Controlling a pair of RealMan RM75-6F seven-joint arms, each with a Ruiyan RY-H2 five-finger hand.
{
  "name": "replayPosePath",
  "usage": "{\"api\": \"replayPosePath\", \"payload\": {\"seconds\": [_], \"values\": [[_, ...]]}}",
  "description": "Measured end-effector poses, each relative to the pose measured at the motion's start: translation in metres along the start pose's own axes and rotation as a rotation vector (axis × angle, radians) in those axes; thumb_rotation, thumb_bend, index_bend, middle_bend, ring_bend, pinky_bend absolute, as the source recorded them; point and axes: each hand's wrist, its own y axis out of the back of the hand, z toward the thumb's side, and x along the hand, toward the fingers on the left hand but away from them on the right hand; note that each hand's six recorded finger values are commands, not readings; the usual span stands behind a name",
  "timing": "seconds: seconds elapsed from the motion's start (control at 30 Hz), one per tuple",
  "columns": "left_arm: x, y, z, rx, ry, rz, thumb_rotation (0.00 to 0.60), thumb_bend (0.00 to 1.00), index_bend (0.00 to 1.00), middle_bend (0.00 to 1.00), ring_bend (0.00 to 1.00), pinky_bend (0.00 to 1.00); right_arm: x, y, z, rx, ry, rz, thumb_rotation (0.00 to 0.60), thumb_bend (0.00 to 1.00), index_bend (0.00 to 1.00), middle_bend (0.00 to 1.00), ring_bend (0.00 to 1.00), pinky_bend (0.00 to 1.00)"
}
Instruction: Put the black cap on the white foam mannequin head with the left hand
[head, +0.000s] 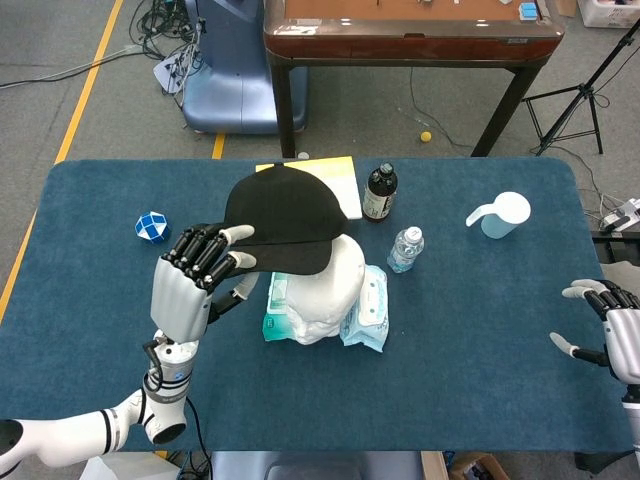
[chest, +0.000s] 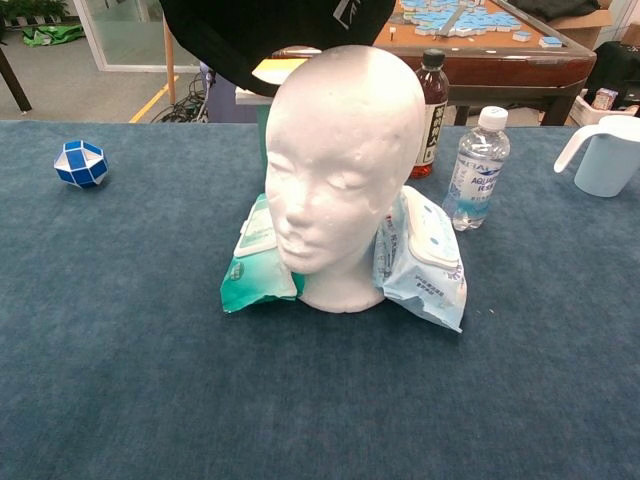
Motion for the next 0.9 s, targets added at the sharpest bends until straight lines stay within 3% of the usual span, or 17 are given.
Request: {"api": "replayPosePath", "payload": {"seconds": [0.5,0.9], "values": [[-0.016,-0.024,0.036,-0.033,-0.052,-0.046,0.6,0.38,0.81,0.39,0.35,0.38,-0.006,-0.001,-0.006,-0.005,-0.025,0.011,0.6,0.04,0.35,0.3,0.21,0.27],[-0.036,-0.03,0.053,-0.044,-0.103,-0.087,0.6,0.38,0.81,0.39,0.35,0.38,-0.009,-0.001,-0.011,-0.008,-0.043,0.017,0.6,0.04,0.35,0.3,0.21,0.27]]}}
